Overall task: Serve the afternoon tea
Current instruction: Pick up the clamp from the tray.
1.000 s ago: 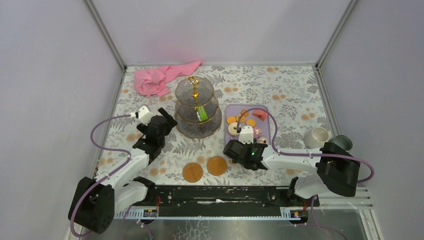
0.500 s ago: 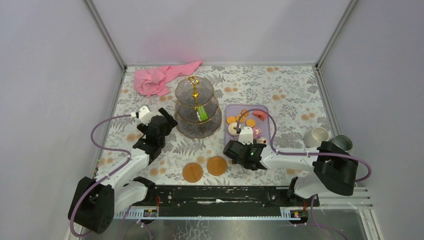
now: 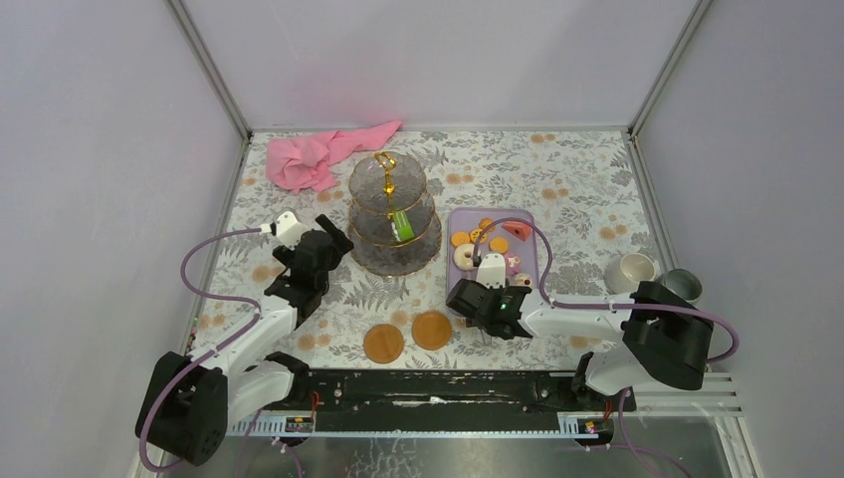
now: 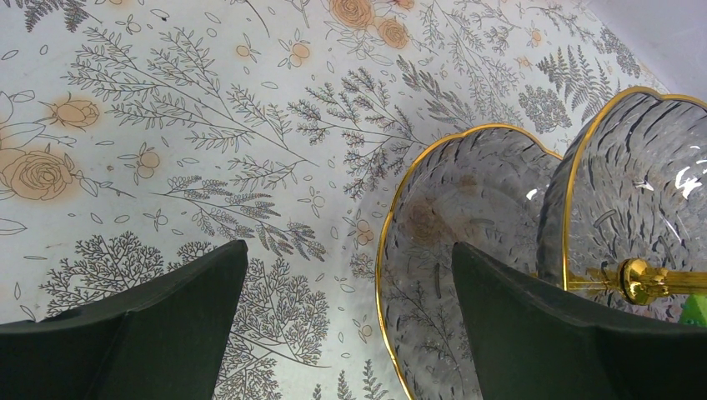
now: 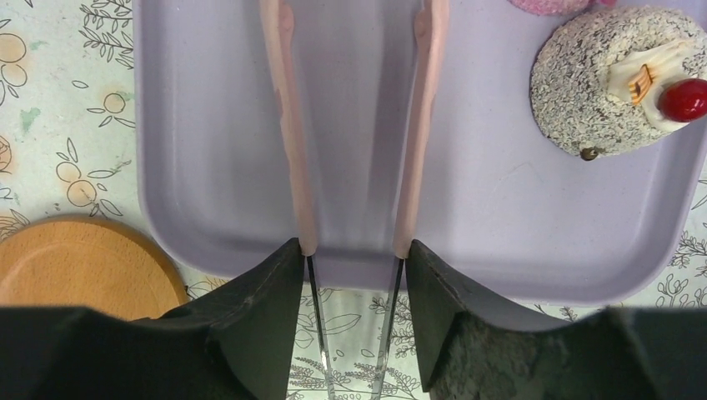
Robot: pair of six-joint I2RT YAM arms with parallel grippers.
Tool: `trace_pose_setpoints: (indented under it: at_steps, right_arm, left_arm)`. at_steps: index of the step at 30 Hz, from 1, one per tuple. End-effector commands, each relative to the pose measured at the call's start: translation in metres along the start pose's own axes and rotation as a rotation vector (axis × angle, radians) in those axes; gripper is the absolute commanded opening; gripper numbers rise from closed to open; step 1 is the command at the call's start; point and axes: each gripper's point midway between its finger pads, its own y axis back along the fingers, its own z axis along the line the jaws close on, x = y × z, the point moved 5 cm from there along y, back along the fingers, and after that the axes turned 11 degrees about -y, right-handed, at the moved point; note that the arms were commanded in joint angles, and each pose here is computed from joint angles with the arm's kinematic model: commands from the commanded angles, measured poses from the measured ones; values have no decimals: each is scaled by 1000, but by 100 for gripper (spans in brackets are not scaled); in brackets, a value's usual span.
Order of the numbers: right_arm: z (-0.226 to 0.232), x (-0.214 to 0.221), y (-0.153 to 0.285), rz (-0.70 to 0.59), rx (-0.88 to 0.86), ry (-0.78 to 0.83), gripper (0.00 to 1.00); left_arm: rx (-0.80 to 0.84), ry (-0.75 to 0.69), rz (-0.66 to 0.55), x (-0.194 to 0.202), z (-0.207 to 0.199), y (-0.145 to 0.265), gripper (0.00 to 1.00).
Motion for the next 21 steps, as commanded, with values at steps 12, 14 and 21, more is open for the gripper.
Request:
trace_pose_setpoints:
  at_steps: [12, 14, 21]
  right_arm:
    - [9, -18, 21, -5, -78, 22, 49]
    - [9, -20, 23, -5, -85, 24, 48]
    - [10, -34, 41, -25, -115, 38, 48]
  left_arm:
    - [-10, 7, -44, -7, 0, -1, 100]
    - [-11, 8, -46, -7, 0, -1, 100]
    - [-8, 12, -46, -7, -1, -1, 100]
